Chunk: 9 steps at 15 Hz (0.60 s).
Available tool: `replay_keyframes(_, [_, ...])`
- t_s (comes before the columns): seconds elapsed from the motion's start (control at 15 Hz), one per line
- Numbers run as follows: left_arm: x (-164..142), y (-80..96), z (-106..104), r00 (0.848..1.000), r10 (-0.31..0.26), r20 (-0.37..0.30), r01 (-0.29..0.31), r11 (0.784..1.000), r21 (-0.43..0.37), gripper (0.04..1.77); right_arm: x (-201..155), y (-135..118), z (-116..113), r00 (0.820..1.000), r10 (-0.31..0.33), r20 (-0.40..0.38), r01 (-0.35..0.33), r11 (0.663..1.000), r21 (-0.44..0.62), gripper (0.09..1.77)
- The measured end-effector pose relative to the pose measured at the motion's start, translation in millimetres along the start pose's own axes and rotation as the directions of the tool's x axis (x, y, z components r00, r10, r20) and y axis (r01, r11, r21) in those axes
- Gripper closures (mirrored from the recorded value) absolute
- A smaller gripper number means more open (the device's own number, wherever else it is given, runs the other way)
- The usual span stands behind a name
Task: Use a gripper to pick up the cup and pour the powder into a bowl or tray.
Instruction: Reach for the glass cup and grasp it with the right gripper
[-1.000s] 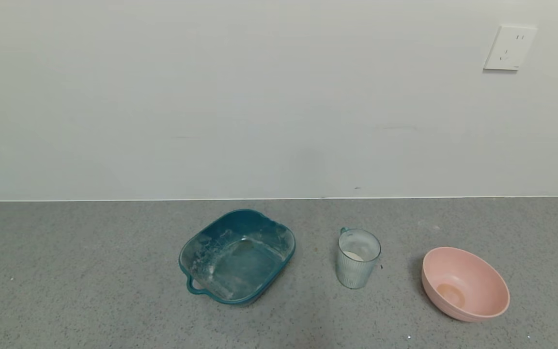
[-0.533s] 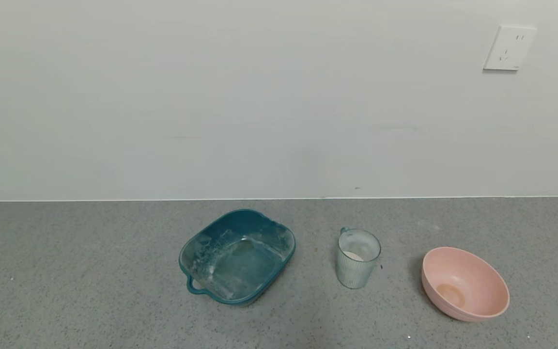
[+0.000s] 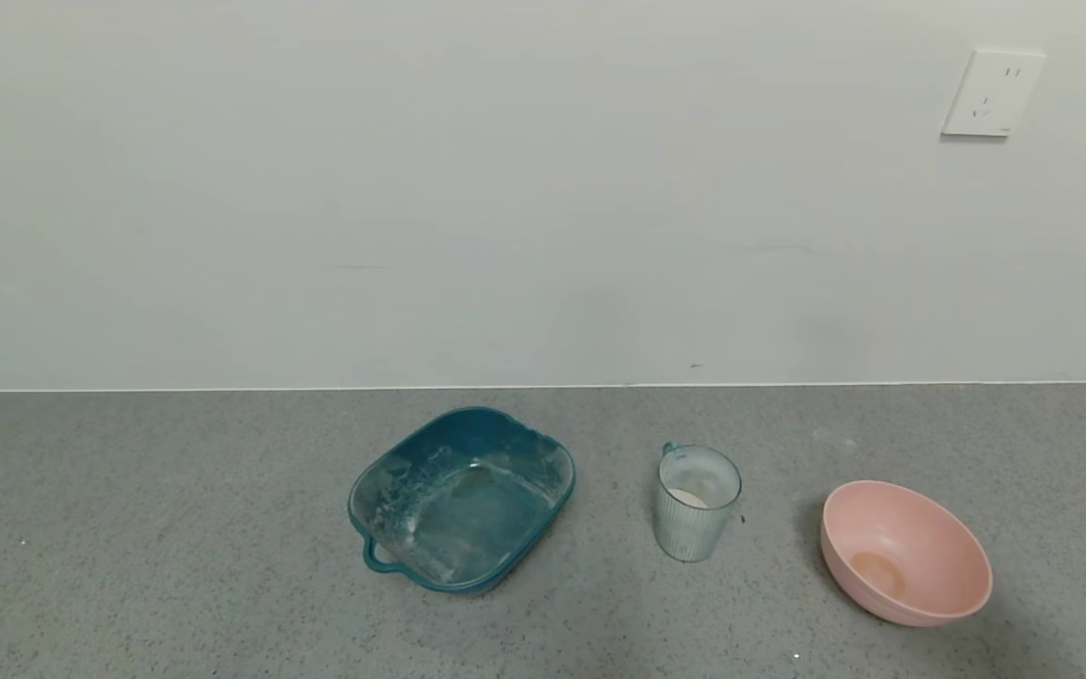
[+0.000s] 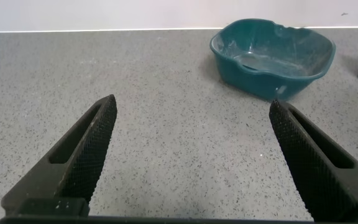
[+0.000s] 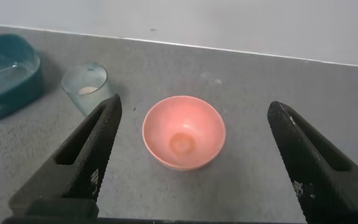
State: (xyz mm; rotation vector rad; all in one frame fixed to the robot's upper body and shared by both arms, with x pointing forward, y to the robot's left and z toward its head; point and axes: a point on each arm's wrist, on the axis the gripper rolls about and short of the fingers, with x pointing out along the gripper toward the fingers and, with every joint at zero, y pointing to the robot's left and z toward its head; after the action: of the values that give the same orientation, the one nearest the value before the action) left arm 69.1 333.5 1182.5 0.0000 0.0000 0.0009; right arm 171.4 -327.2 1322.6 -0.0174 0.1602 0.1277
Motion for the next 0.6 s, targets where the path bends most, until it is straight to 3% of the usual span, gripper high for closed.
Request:
replay_keyframes(0.27, [0,0.0,0,1.0,0.0,0.0,0.0,1.0,0.0,0.05,63,17,3,0.987,0.122,-0.105,-0.124,0.992,-0.018,0.15])
replay_keyframes(0.6, [0,0.0,0,1.0,0.0,0.0,0.0,1.0,0.0,0.05,108,52,-23,0.93,0.24,-0.277,-0.26,0.965,-0.038,0.15])
